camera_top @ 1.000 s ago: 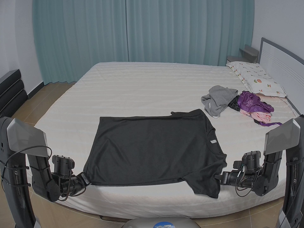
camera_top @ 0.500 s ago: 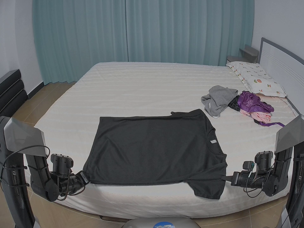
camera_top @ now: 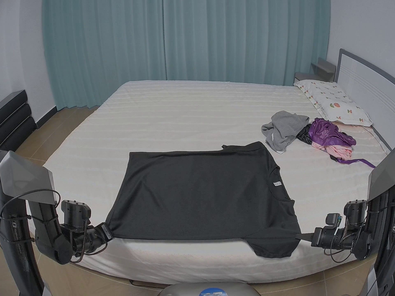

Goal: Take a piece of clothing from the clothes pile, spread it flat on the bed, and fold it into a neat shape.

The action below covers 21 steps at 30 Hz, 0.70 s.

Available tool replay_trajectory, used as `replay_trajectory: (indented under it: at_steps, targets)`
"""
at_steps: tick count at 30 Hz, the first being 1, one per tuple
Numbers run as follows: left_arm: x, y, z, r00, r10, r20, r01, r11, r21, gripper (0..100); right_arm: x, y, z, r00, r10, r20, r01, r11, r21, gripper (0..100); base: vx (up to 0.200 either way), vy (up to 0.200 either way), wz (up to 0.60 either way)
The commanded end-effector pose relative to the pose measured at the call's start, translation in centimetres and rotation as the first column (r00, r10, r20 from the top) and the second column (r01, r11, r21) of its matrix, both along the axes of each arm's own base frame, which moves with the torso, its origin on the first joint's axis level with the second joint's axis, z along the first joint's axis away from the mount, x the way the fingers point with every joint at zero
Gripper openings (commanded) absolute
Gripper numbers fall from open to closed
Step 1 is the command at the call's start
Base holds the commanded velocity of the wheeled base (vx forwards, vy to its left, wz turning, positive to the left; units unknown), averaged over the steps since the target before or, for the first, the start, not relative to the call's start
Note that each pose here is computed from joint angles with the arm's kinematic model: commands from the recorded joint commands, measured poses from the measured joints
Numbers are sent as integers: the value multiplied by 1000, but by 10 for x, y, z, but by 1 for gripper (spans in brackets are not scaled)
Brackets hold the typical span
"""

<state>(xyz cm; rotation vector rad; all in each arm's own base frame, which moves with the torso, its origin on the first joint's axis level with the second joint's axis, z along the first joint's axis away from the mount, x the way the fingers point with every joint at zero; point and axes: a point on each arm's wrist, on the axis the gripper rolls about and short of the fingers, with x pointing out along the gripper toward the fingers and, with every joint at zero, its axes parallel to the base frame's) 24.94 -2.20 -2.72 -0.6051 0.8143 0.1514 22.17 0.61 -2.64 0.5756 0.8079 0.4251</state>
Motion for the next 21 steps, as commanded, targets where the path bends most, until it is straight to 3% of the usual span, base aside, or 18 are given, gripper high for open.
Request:
replay_trajectory:
  at_steps: [1, 8, 13, 21]
  targets:
    - [-5, 1, -1, 1000, -6, -6, 6, 1000, 13, 0, -10, -1, 1, 1000, 4, -16, -4, 1000, -5, 0, 0, 0, 0]
    - [-9, 2, -1, 1000, -27, -3, 27, 999, 35, 0, -13, -5, 2, 1000, -3, -29, 2, 1000, -13, 0, 0, 0, 0]
    - [-9, 2, -1, 1000, -28, -4, 28, 999, 35, 0, -23, -5, 5, 995, 66, -73, -70, 997, -44, 0, 0, 0, 0]
    - [-17, 3, -3, 997, -70, -33, 73, 994, 76, 0, -34, -9, 9, 990, 91, -109, -100, 992, -77, 0, 0, 0, 0]
